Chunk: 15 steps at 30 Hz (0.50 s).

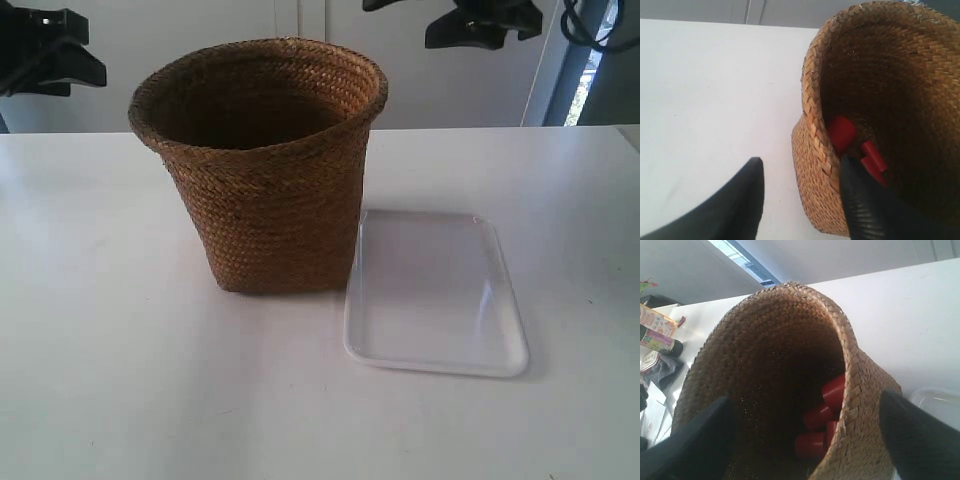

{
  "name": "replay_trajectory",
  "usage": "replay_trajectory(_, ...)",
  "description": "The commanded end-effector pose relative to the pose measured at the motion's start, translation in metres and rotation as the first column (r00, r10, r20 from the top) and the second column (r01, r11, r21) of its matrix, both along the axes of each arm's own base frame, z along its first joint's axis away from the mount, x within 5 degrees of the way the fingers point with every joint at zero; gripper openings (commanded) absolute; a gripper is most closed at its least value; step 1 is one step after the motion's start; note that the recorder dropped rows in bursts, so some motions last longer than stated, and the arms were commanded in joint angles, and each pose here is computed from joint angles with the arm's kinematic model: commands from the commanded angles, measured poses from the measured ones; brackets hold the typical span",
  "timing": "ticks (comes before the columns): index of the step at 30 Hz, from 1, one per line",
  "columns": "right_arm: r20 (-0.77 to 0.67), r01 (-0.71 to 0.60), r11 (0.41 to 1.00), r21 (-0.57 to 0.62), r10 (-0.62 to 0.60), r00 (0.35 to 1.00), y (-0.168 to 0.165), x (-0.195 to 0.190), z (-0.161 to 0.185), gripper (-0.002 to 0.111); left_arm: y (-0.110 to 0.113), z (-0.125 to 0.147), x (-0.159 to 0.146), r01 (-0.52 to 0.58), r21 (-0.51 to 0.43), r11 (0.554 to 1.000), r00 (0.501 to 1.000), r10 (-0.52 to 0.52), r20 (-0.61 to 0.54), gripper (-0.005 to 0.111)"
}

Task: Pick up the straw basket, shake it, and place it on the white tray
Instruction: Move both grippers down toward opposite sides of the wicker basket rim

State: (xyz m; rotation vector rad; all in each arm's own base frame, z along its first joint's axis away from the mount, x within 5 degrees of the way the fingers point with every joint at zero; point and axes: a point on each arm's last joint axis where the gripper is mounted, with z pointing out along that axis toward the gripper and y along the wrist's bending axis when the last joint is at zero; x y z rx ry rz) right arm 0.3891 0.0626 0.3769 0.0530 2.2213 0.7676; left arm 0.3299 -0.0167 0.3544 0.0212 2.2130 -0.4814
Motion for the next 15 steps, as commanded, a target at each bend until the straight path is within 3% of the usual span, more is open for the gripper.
replay_trajectory(1,-0.021,-0.003,1.000,-0.002,0.003,1.000,0.002,0.006,-0.009,0.075,-0.002,0.007,0.000,-0.012,-0.055,0.998,1.000,0.014,0.028,0.052)
replay_trajectory(9,0.032,-0.025,0.999,-0.045,0.026,0.999,0.005,0.013,0.006,0.079,-0.006,0.005,-0.004,0.035,-0.082,0.996,0.999,-0.037,-0.023,0.066)
replay_trajectory(15,0.030,-0.072,0.973,-0.218,0.080,0.996,0.015,0.015,0.011,0.082,-0.007,0.004,-0.004,0.043,-0.083,0.996,0.998,-0.046,-0.033,0.067)
